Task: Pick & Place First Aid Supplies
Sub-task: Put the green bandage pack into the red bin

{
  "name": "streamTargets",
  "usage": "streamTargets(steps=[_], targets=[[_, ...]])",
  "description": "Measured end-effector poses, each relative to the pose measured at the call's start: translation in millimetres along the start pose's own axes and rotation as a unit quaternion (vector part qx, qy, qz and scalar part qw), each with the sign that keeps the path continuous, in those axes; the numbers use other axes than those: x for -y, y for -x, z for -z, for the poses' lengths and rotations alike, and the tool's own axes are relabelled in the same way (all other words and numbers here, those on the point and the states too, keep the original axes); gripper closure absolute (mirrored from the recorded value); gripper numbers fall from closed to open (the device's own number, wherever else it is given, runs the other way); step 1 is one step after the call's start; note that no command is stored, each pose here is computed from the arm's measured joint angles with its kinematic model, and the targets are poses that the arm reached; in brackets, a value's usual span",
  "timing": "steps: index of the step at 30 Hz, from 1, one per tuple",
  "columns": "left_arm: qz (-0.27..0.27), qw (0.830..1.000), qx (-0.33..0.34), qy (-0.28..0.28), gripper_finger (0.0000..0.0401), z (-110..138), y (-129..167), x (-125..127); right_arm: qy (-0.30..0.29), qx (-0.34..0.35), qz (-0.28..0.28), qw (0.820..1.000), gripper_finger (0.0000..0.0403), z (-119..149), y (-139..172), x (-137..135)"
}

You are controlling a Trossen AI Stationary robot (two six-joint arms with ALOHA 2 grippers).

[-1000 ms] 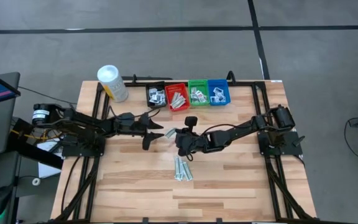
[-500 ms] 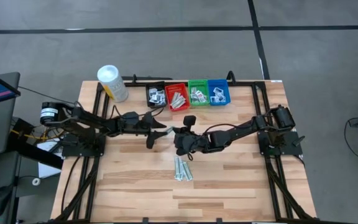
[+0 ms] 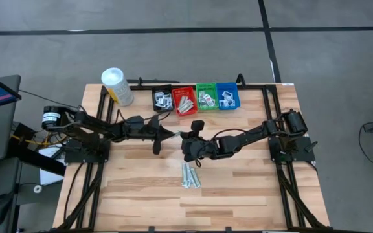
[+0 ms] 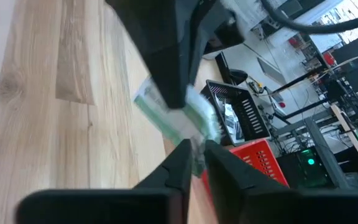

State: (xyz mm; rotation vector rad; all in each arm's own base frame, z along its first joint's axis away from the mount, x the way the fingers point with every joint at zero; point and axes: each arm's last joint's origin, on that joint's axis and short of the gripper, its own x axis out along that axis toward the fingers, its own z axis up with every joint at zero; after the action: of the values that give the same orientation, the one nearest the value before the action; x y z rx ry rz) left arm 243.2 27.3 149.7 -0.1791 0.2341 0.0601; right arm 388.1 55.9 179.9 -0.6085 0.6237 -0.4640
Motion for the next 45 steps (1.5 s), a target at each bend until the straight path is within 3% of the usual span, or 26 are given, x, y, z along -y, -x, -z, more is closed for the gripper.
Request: streamTargets(steps=[11,16,24,34,40,45], targets=[[-0.045,0.997,0.028,-0.052,0.0395,-21.9,-8.2,-14.4,0.030,-0.072,-0.007,0.997,0.0228,17.2,1.6,-4.3],[-0.098,0.993,0.034,-0.062,0.0394,-40.4,-13.1,-35.0,0.005,-0.117,-0.006,0.993,0.0201,28.0,3.5,-5.6],[-0.150,0.984,0.067,-0.067,0.0394,-66.5,-17.6,-66.3,-0.007,-0.167,-0.008,0.986,0.0222,44.4,6.9,-7.8],[-0.171,0.984,0.027,-0.044,0.0394,-56.2,-58.9,-108.3,-0.011,-0.177,-0.009,0.984,0.0272,55.1,8.7,-12.2],[-0.201,0.979,0.011,-0.007,0.0393,-43.1,-62.4,-134.7,-0.011,-0.173,-0.027,0.984,0.0284,53.9,11.4,-15.8],[-0.209,0.978,0.011,0.006,0.0383,-41.1,-61.6,-140.6,-0.015,-0.172,-0.038,0.984,0.0281,53.6,11.0,-16.2]])
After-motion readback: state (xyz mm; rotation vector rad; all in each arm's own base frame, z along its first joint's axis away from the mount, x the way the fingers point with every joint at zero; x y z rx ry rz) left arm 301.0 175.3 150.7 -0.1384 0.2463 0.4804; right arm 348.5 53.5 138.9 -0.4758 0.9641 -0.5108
